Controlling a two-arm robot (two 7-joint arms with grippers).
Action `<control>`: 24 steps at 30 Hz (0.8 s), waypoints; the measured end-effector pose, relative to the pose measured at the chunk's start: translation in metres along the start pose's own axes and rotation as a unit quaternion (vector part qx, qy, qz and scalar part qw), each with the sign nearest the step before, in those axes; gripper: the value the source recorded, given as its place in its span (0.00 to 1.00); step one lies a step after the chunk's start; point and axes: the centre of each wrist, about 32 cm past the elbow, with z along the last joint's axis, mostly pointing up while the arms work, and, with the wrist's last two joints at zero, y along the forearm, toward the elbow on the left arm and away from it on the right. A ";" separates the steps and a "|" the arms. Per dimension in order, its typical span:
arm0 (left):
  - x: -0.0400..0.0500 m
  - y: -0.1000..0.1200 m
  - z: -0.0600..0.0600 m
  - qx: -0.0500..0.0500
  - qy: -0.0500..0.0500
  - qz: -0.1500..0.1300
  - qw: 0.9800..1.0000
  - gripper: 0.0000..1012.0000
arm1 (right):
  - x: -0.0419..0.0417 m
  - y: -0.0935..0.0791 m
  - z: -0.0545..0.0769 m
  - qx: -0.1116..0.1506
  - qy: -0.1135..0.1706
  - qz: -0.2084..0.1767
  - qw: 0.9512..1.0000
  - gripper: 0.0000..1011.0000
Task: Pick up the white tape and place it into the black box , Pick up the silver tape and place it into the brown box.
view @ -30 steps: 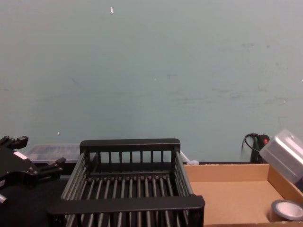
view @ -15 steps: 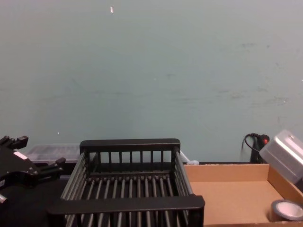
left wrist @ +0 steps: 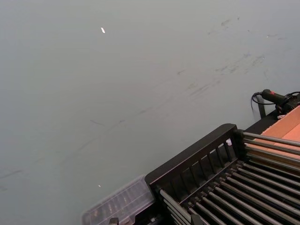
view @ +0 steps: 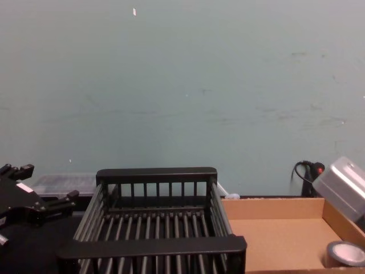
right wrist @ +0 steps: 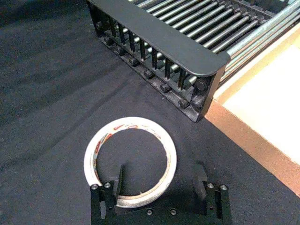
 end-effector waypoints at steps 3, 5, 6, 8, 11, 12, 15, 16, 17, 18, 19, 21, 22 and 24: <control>0.0000 0.000 0.000 0.000 0.000 0.000 1.000 0.99 | 0.0000 0.000 0.000 0.000 0.000 0.000 1.000 0.90; 0.0000 0.000 0.000 0.000 0.000 0.000 1.000 0.99 | 0.0000 0.000 0.000 0.000 0.000 0.000 1.000 0.84; 0.0000 0.000 0.000 0.000 0.000 0.000 1.000 0.99 | 0.0000 0.000 0.000 0.000 0.000 0.000 1.000 0.82; 0.0000 0.000 0.000 0.000 0.000 0.000 1.000 0.99 | 0.0000 0.000 0.000 0.000 0.000 0.000 1.000 0.79; 0.0000 0.000 0.000 0.000 0.000 0.000 1.000 0.99 | 0.0000 0.000 0.000 0.000 0.000 0.000 1.000 0.70; 0.0000 0.000 0.000 0.000 0.000 0.000 1.000 0.99 | 0.0000 0.000 0.000 0.000 0.000 0.000 1.000 0.64; 0.0000 0.000 0.000 0.000 0.000 0.000 1.000 0.99 | 0.0000 0.000 0.000 0.000 0.000 0.000 1.000 0.55; 0.0000 0.000 0.000 0.000 0.000 0.000 1.000 0.99 | 0.0000 0.000 0.000 0.000 0.000 0.000 1.000 0.54; 0.0000 0.000 0.000 0.000 0.000 0.000 1.000 0.99 | 0.0000 0.000 0.000 0.001 0.000 0.000 1.000 0.50; 0.0000 0.000 0.000 0.000 0.000 0.000 1.000 0.99 | 0.0000 0.000 0.000 0.001 0.000 0.000 1.000 0.45; 0.0000 0.000 0.000 0.000 0.000 0.000 1.000 0.99 | 0.0000 0.000 0.000 0.001 0.000 0.000 1.000 0.44; 0.0000 0.000 0.000 0.000 0.000 0.000 1.000 0.99 | 0.0000 0.000 0.000 0.001 0.000 0.000 1.000 0.38; 0.0000 0.000 0.000 0.000 0.000 0.000 1.000 0.99 | 0.0000 0.000 0.000 0.001 0.000 0.000 1.000 0.35; 0.0000 0.000 0.000 0.000 0.000 0.000 1.000 0.99 | 0.0000 0.000 0.000 0.001 0.000 0.000 1.000 0.27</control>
